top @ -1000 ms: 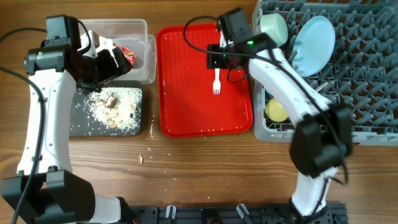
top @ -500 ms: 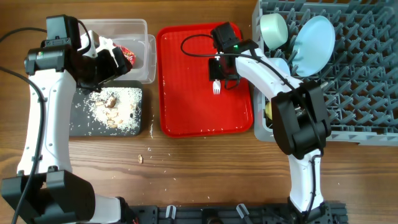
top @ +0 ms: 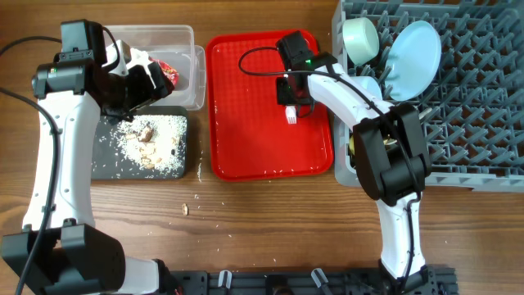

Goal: Sort waste into correct bins and load items into the dishwasher rack
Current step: 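Reach the right gripper to the white fork and grasp it, then carry the white fork into the rack and release it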

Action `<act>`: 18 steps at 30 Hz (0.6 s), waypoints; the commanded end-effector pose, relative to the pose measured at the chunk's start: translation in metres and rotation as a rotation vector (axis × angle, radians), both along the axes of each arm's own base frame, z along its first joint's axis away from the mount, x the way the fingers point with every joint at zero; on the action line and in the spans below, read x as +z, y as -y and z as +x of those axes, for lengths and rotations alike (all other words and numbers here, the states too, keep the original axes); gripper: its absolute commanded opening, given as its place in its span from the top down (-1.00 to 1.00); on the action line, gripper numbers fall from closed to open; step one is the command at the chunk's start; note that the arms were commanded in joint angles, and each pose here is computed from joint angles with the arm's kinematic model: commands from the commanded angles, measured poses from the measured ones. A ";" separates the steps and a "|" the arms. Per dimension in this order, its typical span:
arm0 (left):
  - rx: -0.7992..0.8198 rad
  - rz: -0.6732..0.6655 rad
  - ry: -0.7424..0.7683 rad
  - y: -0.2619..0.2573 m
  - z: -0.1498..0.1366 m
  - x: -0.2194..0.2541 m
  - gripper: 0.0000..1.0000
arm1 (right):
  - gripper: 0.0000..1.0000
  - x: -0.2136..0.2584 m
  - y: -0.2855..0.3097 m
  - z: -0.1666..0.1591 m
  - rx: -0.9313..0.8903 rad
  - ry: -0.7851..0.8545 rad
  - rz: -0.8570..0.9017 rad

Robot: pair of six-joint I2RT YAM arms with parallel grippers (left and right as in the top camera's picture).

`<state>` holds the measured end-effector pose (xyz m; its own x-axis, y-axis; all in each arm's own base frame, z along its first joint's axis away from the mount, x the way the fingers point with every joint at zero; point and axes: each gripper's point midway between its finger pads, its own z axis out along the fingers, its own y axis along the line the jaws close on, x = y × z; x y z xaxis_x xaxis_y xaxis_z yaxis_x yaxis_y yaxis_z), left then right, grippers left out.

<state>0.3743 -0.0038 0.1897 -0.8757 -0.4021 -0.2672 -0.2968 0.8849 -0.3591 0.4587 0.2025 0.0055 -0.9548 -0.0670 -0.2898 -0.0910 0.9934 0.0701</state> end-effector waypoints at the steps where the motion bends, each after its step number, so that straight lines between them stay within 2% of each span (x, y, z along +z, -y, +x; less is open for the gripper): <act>1: 0.000 0.012 0.033 -0.002 0.001 0.011 -1.00 | 0.78 -0.017 0.008 -0.002 -0.010 -0.028 -0.043; 4: 0.000 0.012 0.033 -0.002 0.001 0.011 -1.00 | 0.91 -0.018 0.014 -0.005 -0.016 -0.038 -0.075; 10: 0.000 0.013 0.033 -0.002 0.001 0.011 -1.00 | 0.91 -0.008 0.018 -0.016 -0.015 -0.071 -0.084; 13: 0.000 0.012 0.033 -0.002 0.001 0.011 -1.00 | 0.91 0.019 0.017 -0.015 -0.015 -0.038 -0.066; 18: 0.000 0.012 0.033 -0.002 0.001 0.011 -1.00 | 0.91 0.110 0.022 -0.015 -0.040 0.096 0.000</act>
<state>0.3743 -0.0038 0.1897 -0.8756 -0.4021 -0.2676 -0.2966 0.8849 -0.3591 0.4351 0.1855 0.0289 -0.9716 -0.0776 -0.2233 -0.0824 0.9965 0.0120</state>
